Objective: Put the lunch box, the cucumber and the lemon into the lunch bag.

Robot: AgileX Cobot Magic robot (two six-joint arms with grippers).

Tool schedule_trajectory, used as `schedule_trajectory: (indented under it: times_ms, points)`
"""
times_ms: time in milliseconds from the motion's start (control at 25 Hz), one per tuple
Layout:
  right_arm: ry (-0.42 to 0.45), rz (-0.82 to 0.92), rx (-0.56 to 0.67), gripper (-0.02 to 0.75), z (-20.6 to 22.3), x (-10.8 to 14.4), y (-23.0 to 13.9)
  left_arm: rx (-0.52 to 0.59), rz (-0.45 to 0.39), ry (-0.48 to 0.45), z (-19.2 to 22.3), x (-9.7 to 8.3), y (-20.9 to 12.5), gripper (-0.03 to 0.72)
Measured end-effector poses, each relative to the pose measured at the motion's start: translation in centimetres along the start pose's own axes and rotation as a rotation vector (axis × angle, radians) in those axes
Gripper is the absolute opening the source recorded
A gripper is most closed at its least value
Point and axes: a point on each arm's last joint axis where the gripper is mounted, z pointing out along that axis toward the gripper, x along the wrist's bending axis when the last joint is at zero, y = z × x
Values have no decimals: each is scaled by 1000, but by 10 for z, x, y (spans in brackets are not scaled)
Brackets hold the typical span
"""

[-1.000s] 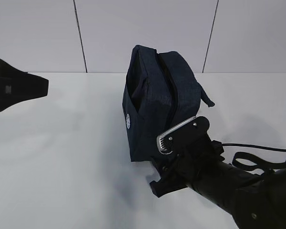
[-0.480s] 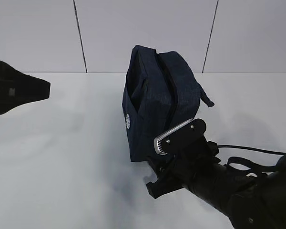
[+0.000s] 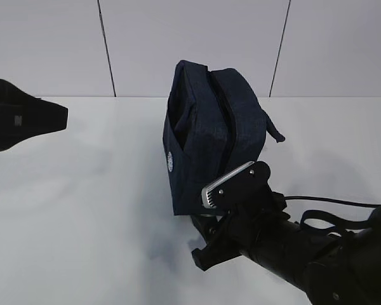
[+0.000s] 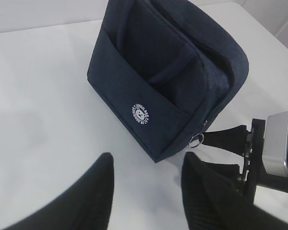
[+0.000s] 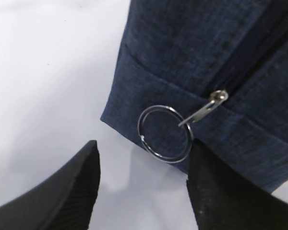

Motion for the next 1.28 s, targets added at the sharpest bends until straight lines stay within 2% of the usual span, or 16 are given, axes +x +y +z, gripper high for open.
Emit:
schedule_trajectory:
  times_ms: [400,960,1160,1280]
  points:
    - [20,30,-5,455,-1,2,2,0,-1,2,0,0,-1,323]
    - [-29,64,-53,453,2,-2,1,0,-1,2,0,0,-1,323]
    - [-34,68,-62,381,3,-3,1,0,-1,2,0,0,-1,323]
    - [-38,68,-78,368,3,-3,3,0,-1,2,0,0,-1,323]
